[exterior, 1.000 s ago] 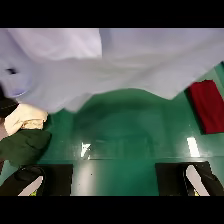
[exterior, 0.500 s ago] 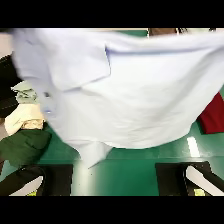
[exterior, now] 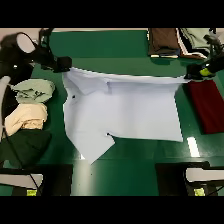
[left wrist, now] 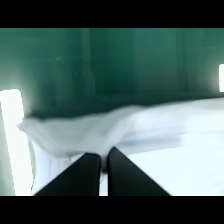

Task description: Fold the shirts.

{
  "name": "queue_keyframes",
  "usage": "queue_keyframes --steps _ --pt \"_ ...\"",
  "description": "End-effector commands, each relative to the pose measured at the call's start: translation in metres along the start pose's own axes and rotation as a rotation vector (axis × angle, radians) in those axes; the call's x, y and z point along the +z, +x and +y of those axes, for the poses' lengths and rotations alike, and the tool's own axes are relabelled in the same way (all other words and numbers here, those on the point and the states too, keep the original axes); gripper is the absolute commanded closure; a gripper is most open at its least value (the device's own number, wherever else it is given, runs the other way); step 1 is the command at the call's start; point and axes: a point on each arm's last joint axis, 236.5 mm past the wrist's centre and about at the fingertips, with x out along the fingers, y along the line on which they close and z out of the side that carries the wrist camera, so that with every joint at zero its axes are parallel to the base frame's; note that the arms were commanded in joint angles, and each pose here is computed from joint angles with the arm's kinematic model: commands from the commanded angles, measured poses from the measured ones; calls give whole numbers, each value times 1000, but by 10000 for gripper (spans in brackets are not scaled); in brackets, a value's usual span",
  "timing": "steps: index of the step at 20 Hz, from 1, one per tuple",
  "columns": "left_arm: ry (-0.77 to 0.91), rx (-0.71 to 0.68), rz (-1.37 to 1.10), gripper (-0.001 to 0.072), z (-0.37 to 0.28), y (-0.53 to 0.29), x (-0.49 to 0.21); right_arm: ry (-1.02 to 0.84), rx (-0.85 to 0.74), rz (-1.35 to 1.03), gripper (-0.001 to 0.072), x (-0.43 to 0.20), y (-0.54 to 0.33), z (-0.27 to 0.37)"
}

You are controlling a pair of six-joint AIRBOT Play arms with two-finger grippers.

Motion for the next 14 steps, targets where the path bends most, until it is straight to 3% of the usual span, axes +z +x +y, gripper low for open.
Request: queue_keyframes --steps 1,5,11,12,13,14 --pt "-29 -38 26 684 15 32 -2 -5 -11 28 698 16 27 -9" --pt "26 -35 142 683 24 34 -32 -17 -8 80 697 -3 29 -9" --pt "-24 -29 292 682 37 67 -95 43 11 231 697 -60 71 -14" --pt "-49 -23 308 607 39 71 -103 43 12 235 655 -61 71 -13" --pt "-87 -13 314 298 41 72 -106 51 21 228 439 -59 70 -11" --pt "-129 -2 316 159 42 71 -106 62 55 210 295 -54 66 -2"
